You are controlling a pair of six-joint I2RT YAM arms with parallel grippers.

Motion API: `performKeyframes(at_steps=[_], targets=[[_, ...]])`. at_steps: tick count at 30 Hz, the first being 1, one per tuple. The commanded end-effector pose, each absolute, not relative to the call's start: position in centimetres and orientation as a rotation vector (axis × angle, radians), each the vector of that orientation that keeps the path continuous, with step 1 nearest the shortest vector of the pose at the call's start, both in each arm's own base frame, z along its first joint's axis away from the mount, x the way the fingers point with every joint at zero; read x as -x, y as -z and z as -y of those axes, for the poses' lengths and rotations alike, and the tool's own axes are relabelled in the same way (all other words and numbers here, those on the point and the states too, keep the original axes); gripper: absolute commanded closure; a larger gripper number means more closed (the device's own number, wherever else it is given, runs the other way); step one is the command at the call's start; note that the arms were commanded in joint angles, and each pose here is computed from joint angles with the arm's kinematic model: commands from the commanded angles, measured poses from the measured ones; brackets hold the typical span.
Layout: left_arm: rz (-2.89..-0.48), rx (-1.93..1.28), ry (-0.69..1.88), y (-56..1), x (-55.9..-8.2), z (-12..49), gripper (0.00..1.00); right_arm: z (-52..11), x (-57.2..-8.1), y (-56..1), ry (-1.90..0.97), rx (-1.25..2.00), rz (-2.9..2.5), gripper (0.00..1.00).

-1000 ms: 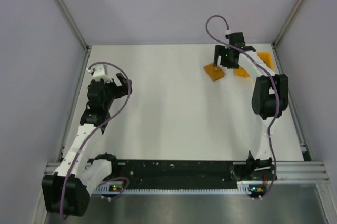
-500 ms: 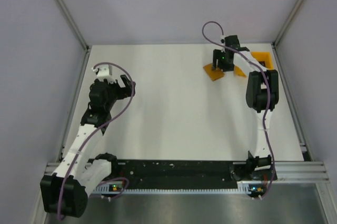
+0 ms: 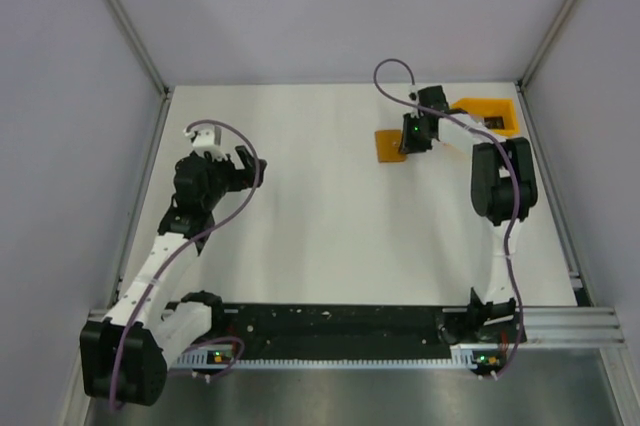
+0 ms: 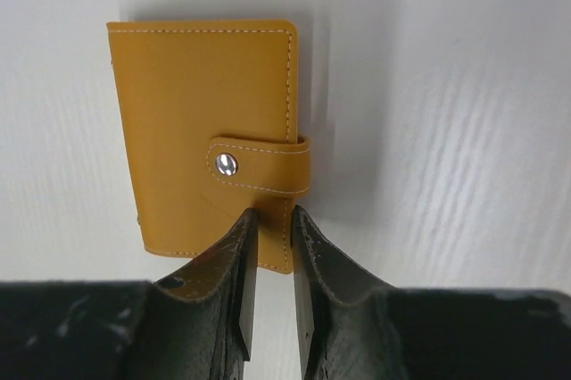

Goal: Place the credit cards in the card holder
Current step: Move the card holder to the center of the board.

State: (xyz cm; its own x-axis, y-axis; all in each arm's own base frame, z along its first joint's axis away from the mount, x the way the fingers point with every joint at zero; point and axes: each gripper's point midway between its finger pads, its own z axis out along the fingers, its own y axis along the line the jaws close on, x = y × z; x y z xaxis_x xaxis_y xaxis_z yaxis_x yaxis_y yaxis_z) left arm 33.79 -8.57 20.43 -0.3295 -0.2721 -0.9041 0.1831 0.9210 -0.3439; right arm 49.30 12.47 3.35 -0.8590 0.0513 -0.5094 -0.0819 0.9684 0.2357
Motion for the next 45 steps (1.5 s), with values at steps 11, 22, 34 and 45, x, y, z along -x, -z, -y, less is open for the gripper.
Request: performKeyframes(at_steps=[11, 22, 34, 45], targets=[[-1.861, -0.003, 0.546, -18.3, -33.5, 10.5, 0.08, -26.0, -33.6, -3.0, -0.789, -0.117, -2.559, 0.86], [-1.987, -0.1, 0.622, -13.7, -31.2, 15.8, 0.11, -31.5, -26.9, -6.2, -1.03, -0.114, -2.408, 0.62], [-2.079, -0.177, 0.741, -10.8, -30.2, 19.1, 0.2, -26.5, -31.3, -13.4, -0.73, 0.24, -2.237, 0.44], [-2.168, -0.15, 0.741, -8.5, -28.2, 21.0, 0.23, -31.1, -31.3, -8.7, -1.032, 0.818, -2.292, 0.53]])
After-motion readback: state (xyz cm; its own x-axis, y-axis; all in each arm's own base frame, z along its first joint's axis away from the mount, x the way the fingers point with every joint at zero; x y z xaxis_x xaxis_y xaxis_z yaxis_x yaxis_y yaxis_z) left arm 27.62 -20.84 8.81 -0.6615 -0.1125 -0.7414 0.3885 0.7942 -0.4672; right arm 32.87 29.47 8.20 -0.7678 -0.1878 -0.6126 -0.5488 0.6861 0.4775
